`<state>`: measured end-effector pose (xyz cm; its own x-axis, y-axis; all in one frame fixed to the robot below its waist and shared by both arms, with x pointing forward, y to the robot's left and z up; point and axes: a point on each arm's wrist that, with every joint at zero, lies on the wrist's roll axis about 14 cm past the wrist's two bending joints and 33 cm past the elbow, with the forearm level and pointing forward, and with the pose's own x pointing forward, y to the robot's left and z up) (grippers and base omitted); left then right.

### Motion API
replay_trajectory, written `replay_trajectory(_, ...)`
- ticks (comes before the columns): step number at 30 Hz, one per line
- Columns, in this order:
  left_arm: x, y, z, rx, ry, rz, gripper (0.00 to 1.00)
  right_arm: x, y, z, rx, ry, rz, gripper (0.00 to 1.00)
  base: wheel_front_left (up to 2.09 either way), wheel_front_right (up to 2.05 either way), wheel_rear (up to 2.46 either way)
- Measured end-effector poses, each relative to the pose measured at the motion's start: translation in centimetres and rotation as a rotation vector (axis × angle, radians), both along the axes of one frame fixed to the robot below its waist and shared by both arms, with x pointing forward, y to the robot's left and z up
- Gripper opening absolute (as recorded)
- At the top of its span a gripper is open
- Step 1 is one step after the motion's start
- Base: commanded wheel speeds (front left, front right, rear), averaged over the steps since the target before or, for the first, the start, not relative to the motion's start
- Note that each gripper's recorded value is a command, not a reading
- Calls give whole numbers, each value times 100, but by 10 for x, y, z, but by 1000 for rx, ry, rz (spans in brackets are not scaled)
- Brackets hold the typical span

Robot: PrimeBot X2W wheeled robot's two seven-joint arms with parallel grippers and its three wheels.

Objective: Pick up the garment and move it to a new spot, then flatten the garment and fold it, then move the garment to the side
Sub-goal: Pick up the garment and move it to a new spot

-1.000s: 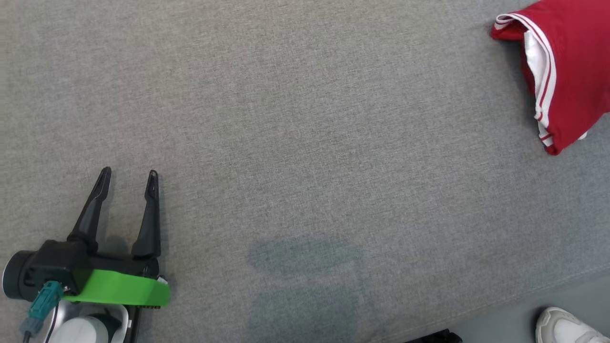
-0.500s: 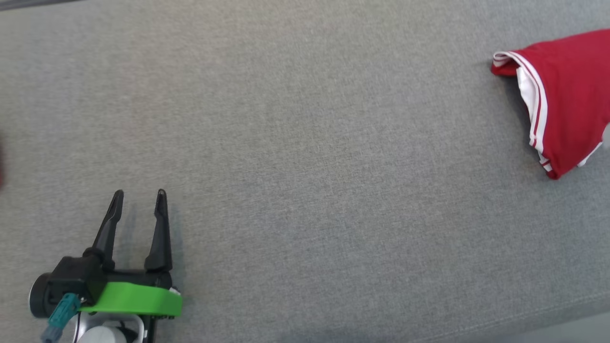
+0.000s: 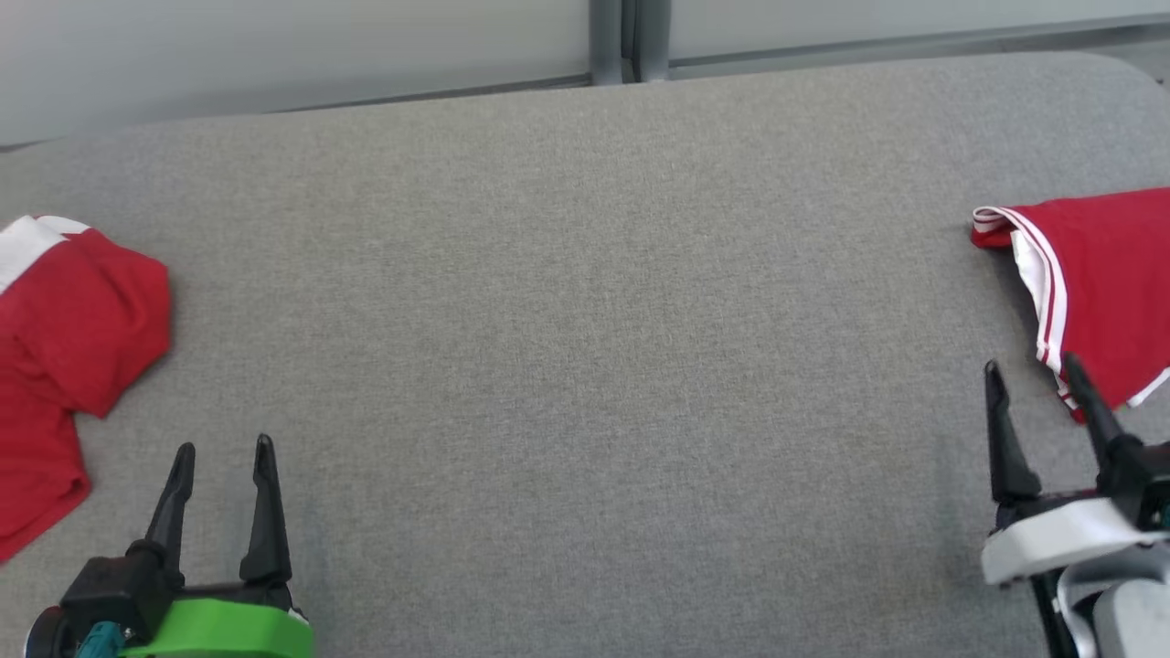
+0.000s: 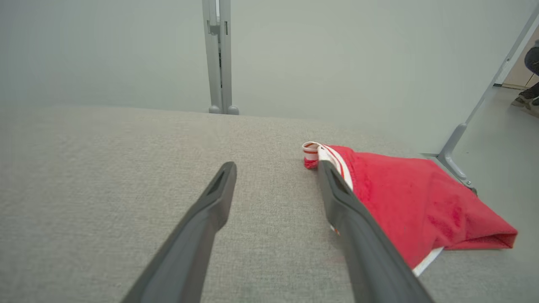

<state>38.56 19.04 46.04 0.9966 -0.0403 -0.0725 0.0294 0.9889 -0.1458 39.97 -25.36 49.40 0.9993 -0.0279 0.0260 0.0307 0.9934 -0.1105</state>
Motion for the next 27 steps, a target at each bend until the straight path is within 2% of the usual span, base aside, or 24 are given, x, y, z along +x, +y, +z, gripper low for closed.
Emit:
replay_trajectory(5, -19, 10, 9, -4, -27, 17, 100, -26, 37, -19, 82, 50, 56, 100, 0, 0, 0)
replay_trajectory(11, -40, 24, 9, -10, -29, 58, 100, -48, 59, -26, 107, 75, 94, 100, 0, 0, 0)
replay_trajectory(27, -51, 26, -1, -15, -1, 47, 100, -55, 48, -14, 110, 33, 45, 100, 0, 0, 0)
